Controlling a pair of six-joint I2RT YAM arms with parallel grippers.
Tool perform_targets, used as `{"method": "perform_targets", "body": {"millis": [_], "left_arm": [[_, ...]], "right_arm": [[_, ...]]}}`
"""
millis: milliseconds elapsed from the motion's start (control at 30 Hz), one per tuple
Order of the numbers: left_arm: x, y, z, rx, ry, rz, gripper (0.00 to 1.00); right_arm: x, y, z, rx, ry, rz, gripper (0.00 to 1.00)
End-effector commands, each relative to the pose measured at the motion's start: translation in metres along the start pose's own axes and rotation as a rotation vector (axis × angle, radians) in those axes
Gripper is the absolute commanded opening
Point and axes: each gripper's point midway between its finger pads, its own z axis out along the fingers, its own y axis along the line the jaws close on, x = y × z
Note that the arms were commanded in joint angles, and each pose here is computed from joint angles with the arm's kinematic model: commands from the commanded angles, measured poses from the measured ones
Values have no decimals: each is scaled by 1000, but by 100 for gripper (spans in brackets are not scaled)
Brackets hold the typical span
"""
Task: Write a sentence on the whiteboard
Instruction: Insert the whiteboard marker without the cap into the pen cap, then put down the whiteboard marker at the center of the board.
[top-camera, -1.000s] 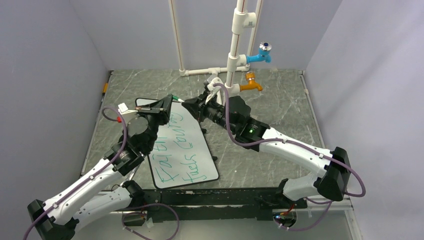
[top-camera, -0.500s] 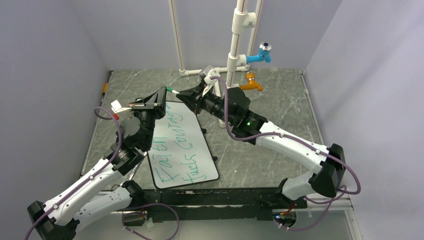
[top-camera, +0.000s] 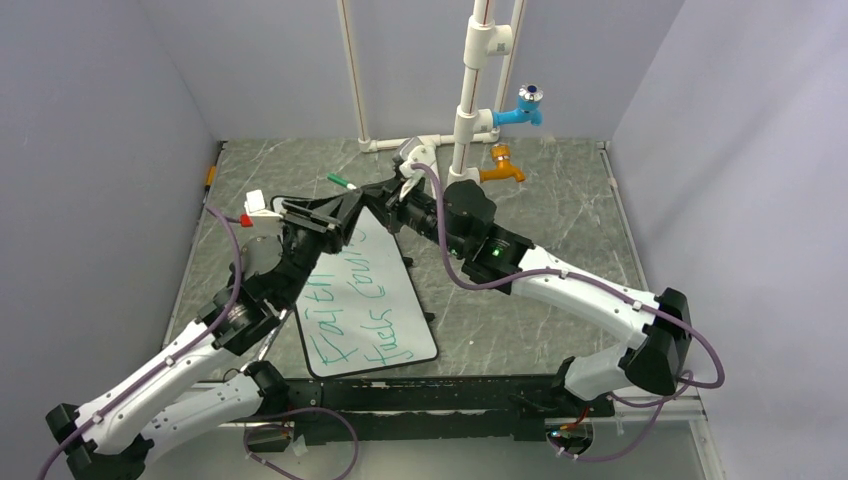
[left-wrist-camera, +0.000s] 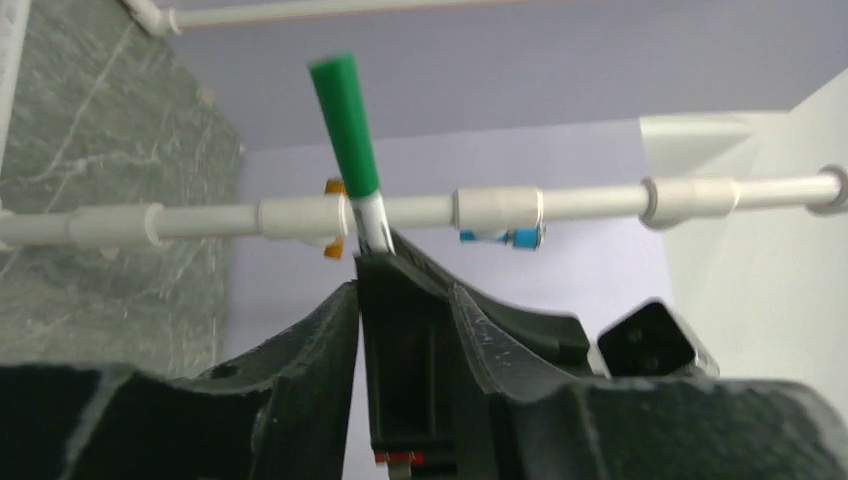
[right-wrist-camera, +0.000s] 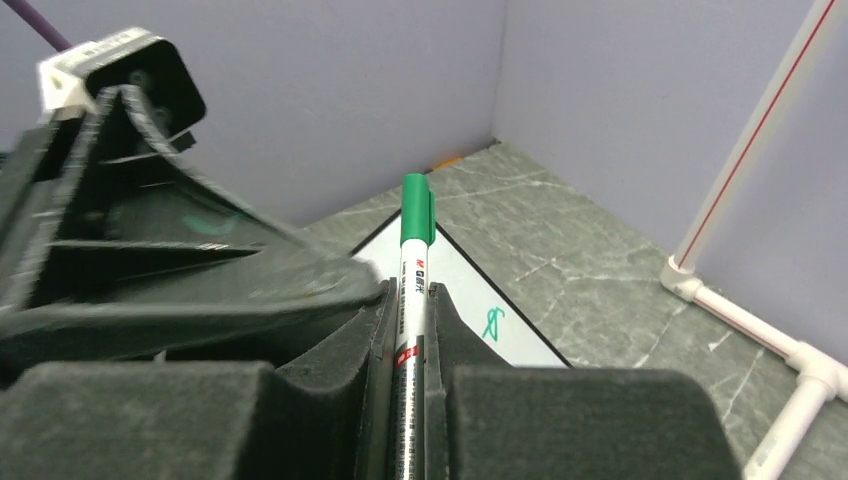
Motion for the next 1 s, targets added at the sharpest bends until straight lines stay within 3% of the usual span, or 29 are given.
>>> {"method": "perform_targets", "body": {"millis": [0,233,300,400,567,700,967], "left_arm": [[28,-6,-24,-3,192,33,45],[18,-5,-36,-30,183,129,68],[14,-2,-39,-47,178,183,70],[7,1,-41,-54,160,317,71],[-15,9,-46,-89,102,547,82],[-28,6,-50,-28,64,754,99],[-64,10,-56,-88,-33,1073,99]], "right_arm": [[0,-10,2,59,-6,-16,0],[2,-24,-8,139,16,-18,0],[6,-31,-19,177,39,-20,0],[19,-41,-40,233,90,-25,0],[47,-52,-88,309,161,14,0],[76,-58,-126,373,213,93,0],[154,-67,-183,508,323,250,0]]}}
